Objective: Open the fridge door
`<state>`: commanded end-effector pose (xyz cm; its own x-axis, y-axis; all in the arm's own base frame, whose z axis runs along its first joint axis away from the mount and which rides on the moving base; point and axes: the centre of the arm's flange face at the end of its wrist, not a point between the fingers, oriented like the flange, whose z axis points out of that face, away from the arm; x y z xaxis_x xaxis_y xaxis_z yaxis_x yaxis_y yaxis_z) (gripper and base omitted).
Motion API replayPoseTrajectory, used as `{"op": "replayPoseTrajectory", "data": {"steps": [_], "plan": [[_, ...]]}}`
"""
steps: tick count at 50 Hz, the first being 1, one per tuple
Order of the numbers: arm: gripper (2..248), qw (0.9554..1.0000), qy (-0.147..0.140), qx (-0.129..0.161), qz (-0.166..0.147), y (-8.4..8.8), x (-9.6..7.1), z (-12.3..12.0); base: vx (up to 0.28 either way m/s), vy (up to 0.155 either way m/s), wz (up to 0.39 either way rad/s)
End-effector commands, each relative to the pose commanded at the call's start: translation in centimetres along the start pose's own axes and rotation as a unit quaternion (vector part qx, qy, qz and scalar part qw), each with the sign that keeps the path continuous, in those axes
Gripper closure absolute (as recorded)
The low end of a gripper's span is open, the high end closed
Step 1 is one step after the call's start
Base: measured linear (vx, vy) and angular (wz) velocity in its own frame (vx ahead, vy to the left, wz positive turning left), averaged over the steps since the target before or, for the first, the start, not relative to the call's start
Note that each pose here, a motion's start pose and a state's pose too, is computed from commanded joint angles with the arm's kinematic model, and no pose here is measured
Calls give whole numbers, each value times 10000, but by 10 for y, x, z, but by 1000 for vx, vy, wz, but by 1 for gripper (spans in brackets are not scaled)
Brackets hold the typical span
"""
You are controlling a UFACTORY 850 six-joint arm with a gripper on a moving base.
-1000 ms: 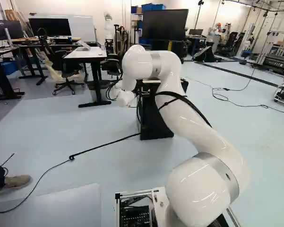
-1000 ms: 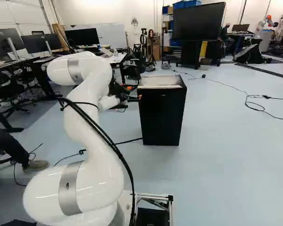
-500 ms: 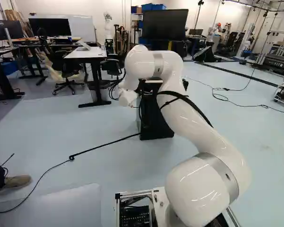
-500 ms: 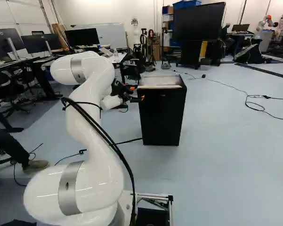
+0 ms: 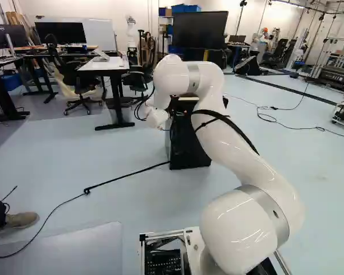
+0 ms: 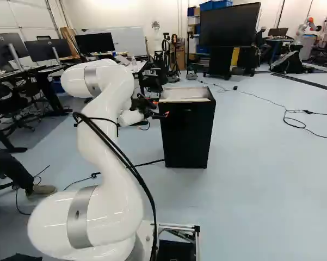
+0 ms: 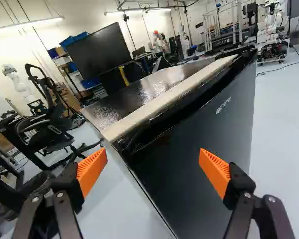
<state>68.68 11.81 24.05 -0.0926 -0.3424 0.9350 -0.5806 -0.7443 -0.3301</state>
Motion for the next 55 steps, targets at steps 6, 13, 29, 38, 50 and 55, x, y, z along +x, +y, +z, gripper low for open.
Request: {"op": "replayPoseTrajectory", "data": {"steps": [6,13,29,38,50,55], "plan": [[3,9997,-1,0,-236,0,0,0,0,0,0],[3,9983,-2,0,-582,0,0,0,0,0,0],[3,9921,-2,0,-1255,0,0,0,0,0,0],[3,9915,-2,0,-1302,0,0,0,0,0,0],[3,9915,-1,-4,-1304,0,0,0,0,0,0],[3,9915,1,-14,-1303,1,1,1,0,0,0]]}}
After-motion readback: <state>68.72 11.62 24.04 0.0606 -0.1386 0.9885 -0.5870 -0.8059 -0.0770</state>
